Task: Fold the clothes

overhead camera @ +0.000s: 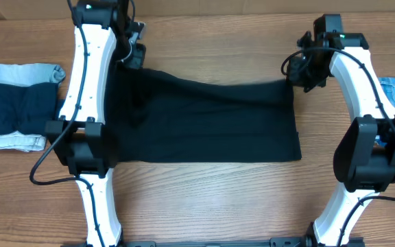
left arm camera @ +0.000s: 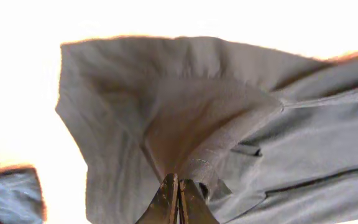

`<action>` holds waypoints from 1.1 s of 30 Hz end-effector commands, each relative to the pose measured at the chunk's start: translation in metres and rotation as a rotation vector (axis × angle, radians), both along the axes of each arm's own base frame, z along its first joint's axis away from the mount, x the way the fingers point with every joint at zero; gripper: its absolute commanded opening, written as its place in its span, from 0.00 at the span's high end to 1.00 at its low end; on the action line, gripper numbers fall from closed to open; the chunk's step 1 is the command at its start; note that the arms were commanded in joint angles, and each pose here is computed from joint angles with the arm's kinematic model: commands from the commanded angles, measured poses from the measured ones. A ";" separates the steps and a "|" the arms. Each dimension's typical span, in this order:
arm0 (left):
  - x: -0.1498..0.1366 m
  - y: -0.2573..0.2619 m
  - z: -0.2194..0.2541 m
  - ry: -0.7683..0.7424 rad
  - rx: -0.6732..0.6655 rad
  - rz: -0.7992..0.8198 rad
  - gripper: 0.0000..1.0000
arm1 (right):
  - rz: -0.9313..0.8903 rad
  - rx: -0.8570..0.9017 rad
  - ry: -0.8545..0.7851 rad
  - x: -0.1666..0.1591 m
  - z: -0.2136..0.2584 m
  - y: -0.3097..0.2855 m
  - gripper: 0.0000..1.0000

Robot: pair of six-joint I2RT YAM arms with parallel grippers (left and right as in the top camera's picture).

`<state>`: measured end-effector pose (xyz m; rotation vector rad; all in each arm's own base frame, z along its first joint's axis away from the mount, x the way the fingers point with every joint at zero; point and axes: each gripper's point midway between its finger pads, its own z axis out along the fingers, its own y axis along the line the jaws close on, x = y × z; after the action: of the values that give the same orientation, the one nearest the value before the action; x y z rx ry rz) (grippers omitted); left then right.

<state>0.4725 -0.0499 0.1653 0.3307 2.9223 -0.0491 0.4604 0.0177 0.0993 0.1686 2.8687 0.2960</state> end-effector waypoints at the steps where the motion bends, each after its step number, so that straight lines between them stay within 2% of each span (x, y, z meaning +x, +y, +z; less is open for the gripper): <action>1: 0.013 -0.004 0.050 -0.147 -0.023 -0.001 0.94 | -0.003 -0.074 -0.154 0.029 0.031 -0.015 0.96; 4: 0.009 -0.006 0.055 -0.145 -0.039 -0.007 0.94 | 0.039 -0.084 -0.237 0.045 0.045 -0.014 0.96; 8: 0.007 -0.009 0.055 -0.136 -0.050 -0.026 0.94 | 0.077 -0.080 -0.254 0.048 0.046 -0.011 0.96; 12: 0.004 -0.009 0.054 -0.125 -0.047 -0.032 0.94 | 0.262 -0.017 -0.366 0.060 0.059 0.012 0.96; 14: 0.002 -0.008 0.053 -0.115 -0.046 -0.033 0.93 | 0.264 -0.010 -0.381 0.062 0.061 0.013 0.96; 18: -0.007 -0.008 0.047 -0.070 -0.041 -0.043 0.93 | 0.255 0.011 -0.275 0.041 0.049 0.014 0.96; 21: -0.015 -0.012 0.035 -0.016 -0.061 -0.053 0.94 | 0.183 0.051 -0.160 0.019 0.040 0.015 0.96; 25: -0.035 -0.015 0.010 0.105 -0.068 -0.074 0.93 | 0.126 0.080 -0.001 -0.014 0.029 0.016 0.96; 30: -0.055 -0.013 -0.017 0.227 -0.060 -0.072 0.93 | 0.089 0.045 0.136 -0.044 0.021 0.008 0.96; 33: -0.069 -0.012 -0.030 0.301 -0.055 -0.069 0.91 | 0.002 -0.066 0.200 -0.055 0.014 -0.013 0.96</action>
<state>0.4160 -0.0564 0.1367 0.4038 3.1695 -0.1716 0.4055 0.0246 0.1019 0.0950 3.0881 0.3626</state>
